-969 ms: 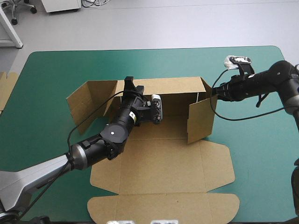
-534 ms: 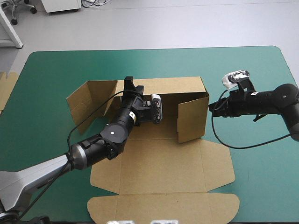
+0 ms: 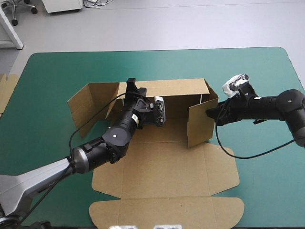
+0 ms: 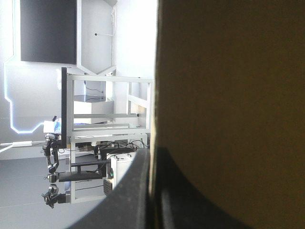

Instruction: Fold the box

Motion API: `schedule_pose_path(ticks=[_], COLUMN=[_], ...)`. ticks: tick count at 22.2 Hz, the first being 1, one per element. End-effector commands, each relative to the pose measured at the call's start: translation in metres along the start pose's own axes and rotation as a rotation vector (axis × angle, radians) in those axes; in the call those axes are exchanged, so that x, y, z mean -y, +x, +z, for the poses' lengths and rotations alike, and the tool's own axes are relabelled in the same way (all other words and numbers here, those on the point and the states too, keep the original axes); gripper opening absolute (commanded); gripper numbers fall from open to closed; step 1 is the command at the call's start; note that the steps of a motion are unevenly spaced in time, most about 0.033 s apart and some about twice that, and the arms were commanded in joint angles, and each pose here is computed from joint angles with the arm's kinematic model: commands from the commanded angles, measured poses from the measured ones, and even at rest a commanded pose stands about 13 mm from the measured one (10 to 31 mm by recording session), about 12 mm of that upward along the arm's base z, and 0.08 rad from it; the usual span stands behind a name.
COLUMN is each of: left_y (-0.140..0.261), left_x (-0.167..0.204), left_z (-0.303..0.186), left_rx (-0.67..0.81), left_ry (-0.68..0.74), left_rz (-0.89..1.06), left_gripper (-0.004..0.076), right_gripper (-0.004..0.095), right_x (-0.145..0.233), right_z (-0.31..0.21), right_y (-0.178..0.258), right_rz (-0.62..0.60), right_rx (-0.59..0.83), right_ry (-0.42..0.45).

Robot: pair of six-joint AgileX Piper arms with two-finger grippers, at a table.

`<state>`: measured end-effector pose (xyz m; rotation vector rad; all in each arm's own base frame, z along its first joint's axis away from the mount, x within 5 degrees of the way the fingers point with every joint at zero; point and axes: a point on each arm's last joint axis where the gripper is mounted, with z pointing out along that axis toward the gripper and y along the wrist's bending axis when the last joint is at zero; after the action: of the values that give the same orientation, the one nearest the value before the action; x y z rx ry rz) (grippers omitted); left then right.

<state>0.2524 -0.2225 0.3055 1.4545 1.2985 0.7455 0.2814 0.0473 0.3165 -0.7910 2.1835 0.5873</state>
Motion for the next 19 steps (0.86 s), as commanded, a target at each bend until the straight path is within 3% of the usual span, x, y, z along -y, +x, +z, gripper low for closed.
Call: schedule_pose_path(ticks=[1, 4, 7, 12, 19], left_y=[-0.001, -0.001, -0.002, -0.002, -0.001], left_x=[-0.022, -0.022, -0.022, -0.024, -0.024], left_z=[-0.012, -0.012, -0.012, -0.012, -0.012], left_rx=[0.013, 0.013, 0.016, 0.016, 0.013], left_ry=[-0.077, -0.077, -0.08, -0.102, -0.104], left_rz=[-0.032, -0.032, -0.02, 0.011, 0.011], left_gripper=[-0.001, -0.001, -0.001, -0.001, -0.001], right_gripper=[0.0529, 0.0528, 0.0526, 0.047, 0.0468], right_x=[-0.004, -0.002, -0.009, -0.024, -0.029], right_z=[-0.007, -0.004, 0.001, 0.021, 0.026], right_y=[-0.016, -0.015, -0.016, -0.025, -0.027], right_rz=[0.005, 0.008, 0.086, 0.129, 0.201], right_rx=[0.121, 0.117, 0.091, 0.075, 0.072], right_ry=[-0.016, -0.021, -0.03, 0.082, 0.128])
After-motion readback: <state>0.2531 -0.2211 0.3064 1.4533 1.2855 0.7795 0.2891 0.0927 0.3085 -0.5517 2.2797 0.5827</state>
